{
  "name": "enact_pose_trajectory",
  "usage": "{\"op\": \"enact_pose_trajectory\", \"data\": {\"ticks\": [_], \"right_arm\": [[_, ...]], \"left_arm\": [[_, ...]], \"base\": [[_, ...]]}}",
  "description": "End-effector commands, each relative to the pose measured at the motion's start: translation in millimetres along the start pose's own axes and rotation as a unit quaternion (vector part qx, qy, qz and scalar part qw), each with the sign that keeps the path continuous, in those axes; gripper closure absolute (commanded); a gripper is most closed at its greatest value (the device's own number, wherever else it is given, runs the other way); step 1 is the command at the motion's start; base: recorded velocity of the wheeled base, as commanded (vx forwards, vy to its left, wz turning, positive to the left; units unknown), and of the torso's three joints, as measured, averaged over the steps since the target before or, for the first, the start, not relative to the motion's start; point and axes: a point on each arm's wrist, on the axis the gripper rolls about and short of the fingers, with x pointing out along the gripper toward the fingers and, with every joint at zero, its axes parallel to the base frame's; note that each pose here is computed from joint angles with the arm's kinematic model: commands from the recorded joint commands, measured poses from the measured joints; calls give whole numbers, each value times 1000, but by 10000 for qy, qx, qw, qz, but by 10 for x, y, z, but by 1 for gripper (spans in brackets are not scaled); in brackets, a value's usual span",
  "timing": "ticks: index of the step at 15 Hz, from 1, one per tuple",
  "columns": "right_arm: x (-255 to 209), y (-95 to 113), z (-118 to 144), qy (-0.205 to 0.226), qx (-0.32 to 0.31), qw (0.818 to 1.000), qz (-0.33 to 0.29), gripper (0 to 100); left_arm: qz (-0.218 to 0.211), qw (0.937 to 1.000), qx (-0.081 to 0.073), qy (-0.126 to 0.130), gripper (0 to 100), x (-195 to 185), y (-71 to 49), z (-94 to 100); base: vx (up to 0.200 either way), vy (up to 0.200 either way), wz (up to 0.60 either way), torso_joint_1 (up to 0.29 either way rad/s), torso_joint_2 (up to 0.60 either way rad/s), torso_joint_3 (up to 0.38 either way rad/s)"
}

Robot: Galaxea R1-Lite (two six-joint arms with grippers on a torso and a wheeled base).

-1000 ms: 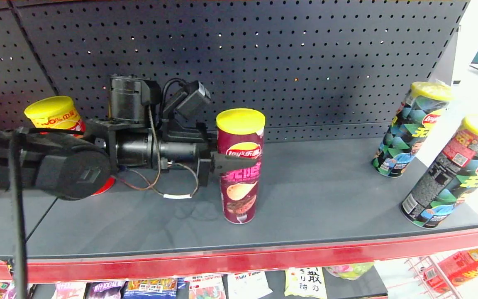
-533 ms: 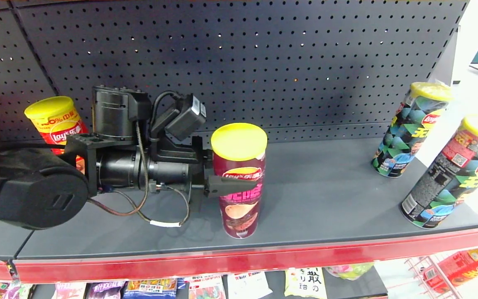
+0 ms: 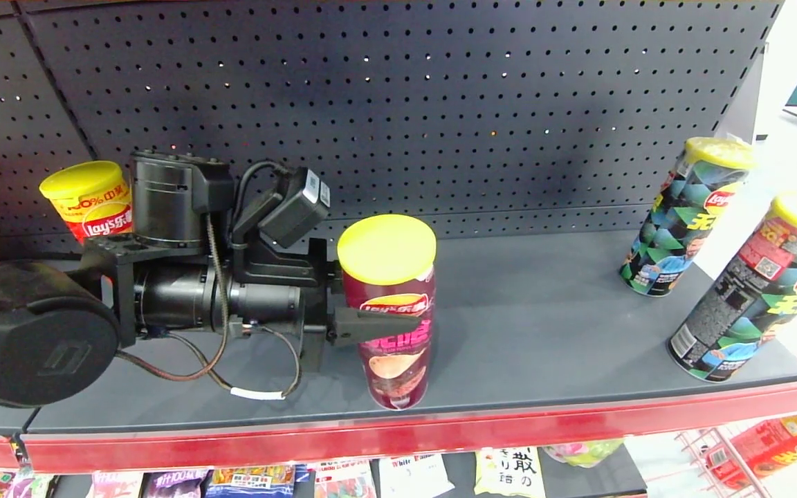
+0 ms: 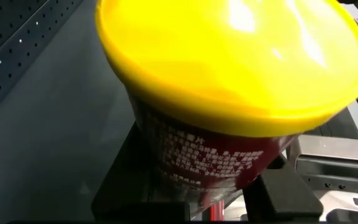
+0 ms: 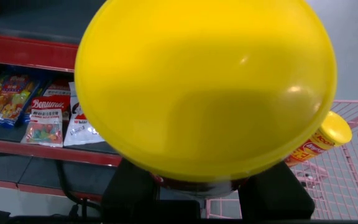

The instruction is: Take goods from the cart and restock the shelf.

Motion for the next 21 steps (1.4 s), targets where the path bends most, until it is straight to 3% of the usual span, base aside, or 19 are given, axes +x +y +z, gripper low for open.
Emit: {"op": "enact_pose_trajectory", "data": {"ticks": [1,8,9,13,16,19,21], "right_arm": [[1,-1,4,5,-1,10000,4,100],[7,0,-3,27,0,10000,15,100],[7,0,-3,27,0,10000,15,100],[7,0,-3,27,0,10000,15,100],[29,-7,54,97,-4,9999,69,100],[232,-47,521,398,21,9958,829,100],[509,-70,850,423,-125,9898,1355,100]], "left_arm": [[22,10000,-14,10,100,-7,7,-6],[-21,10000,-12,44,100,7,11,-43],[-43,10000,-3,39,0,11,6,-45],[-9,9999,-90,107,0,0,-11,-89],[54,9996,-179,198,0,-107,-115,-170],[1017,9938,-309,338,0,-592,-353,-391],[1581,9864,-286,343,0,-881,-562,-432]], "base": [[0,0,0,0,0,0],[0,0,0,0,0,0],[0,0,0,0,0,0],[0,0,0,0,0,0],[0,0,0,0,0,0],[0,0,0,0,0,0],[0,0,0,0,0,0]]}}
